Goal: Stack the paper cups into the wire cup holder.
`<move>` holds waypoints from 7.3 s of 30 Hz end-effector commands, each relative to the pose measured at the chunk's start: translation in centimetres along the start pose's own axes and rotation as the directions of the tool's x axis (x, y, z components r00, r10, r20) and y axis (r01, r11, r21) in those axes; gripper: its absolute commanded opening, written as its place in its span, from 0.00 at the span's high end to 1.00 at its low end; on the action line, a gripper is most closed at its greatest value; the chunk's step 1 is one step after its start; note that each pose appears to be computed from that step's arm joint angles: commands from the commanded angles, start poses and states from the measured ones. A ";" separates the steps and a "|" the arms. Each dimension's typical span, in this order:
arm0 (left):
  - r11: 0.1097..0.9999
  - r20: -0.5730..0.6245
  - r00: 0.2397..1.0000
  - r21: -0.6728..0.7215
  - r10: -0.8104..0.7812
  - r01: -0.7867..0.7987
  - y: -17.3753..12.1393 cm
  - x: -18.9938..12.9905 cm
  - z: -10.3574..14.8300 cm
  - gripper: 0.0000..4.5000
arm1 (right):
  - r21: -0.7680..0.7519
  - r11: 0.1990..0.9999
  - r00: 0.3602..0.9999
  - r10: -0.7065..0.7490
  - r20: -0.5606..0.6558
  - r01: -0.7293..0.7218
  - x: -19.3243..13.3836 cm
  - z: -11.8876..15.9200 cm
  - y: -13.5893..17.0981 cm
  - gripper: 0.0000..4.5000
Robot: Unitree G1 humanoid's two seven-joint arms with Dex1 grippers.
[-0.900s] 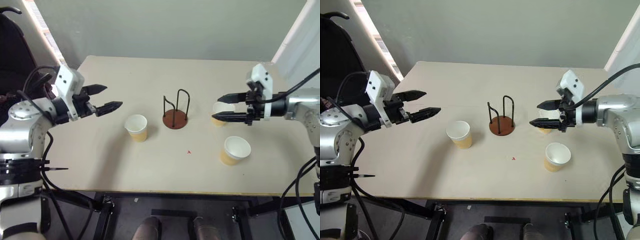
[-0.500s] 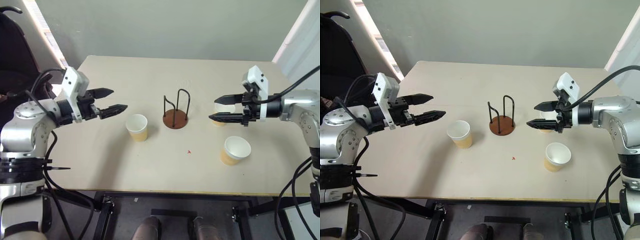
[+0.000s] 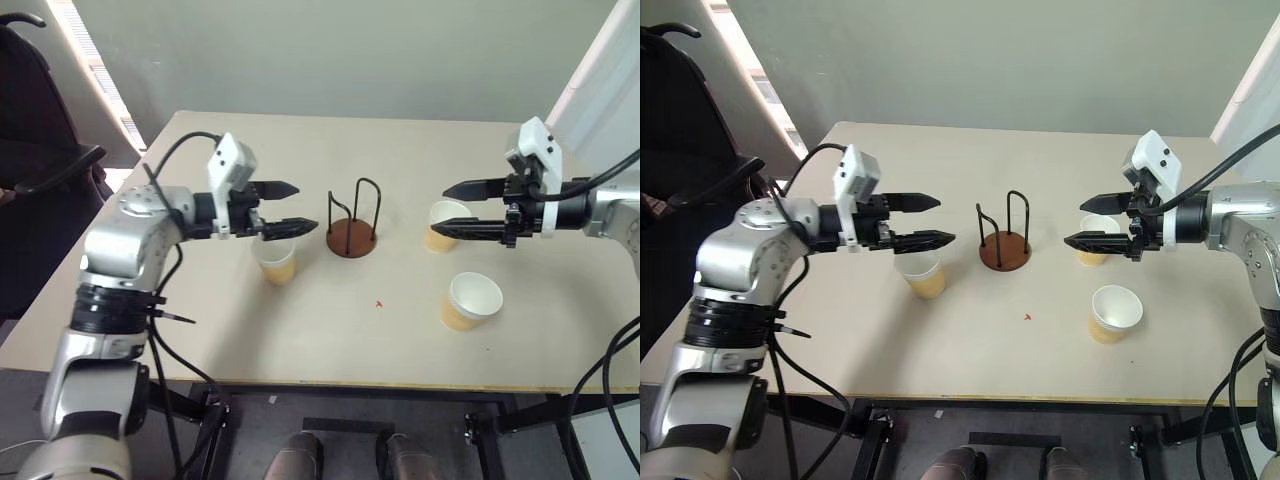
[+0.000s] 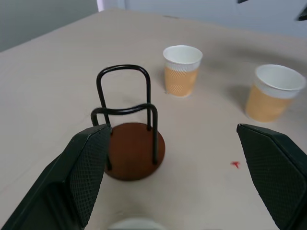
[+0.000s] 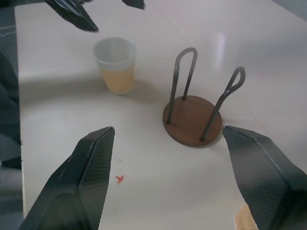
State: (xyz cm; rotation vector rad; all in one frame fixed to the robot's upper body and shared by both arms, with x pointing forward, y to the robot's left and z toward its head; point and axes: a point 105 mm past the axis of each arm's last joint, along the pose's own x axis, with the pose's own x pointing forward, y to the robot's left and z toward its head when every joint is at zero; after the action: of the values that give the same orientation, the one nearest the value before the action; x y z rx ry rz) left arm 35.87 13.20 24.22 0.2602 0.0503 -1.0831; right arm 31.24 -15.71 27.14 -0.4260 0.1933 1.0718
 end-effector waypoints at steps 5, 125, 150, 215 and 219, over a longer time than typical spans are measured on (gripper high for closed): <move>1.000 -0.040 0.999 0.021 0.022 -0.021 -0.7 2.8 -0.7 0.00 | -0.056 0.997 0.999 -0.046 0.021 0.047 -1.6 1.7 0.2 0.17; 0.980 -0.028 0.991 0.143 -0.133 0.136 -2.3 -1.7 1.9 0.18 | -0.186 0.983 0.959 -0.051 -0.280 -0.002 0.7 -3.1 -6.2 0.00; 0.981 -0.027 0.996 0.172 -0.089 0.092 -2.0 -2.5 2.2 0.18 | -0.290 0.954 0.843 -0.097 -0.529 -0.072 4.2 -8.0 -9.4 0.50; 0.911 -0.338 0.939 0.365 -0.065 0.194 -4.2 -4.5 0.1 0.18 | -0.231 0.929 0.957 0.285 -0.049 -0.289 1.9 7.2 4.6 0.43; 0.867 -0.484 0.875 0.440 0.010 0.233 -3.6 -5.3 -1.8 0.18 | -0.189 0.923 0.941 0.339 -0.019 -0.336 1.5 7.4 5.6 0.43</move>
State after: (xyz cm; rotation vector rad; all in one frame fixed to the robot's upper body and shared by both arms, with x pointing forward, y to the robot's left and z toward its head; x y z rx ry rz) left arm 30.42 16.53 22.48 0.8908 0.2479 -1.1383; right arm 27.69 -9.02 30.67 -0.5753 0.2114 1.4223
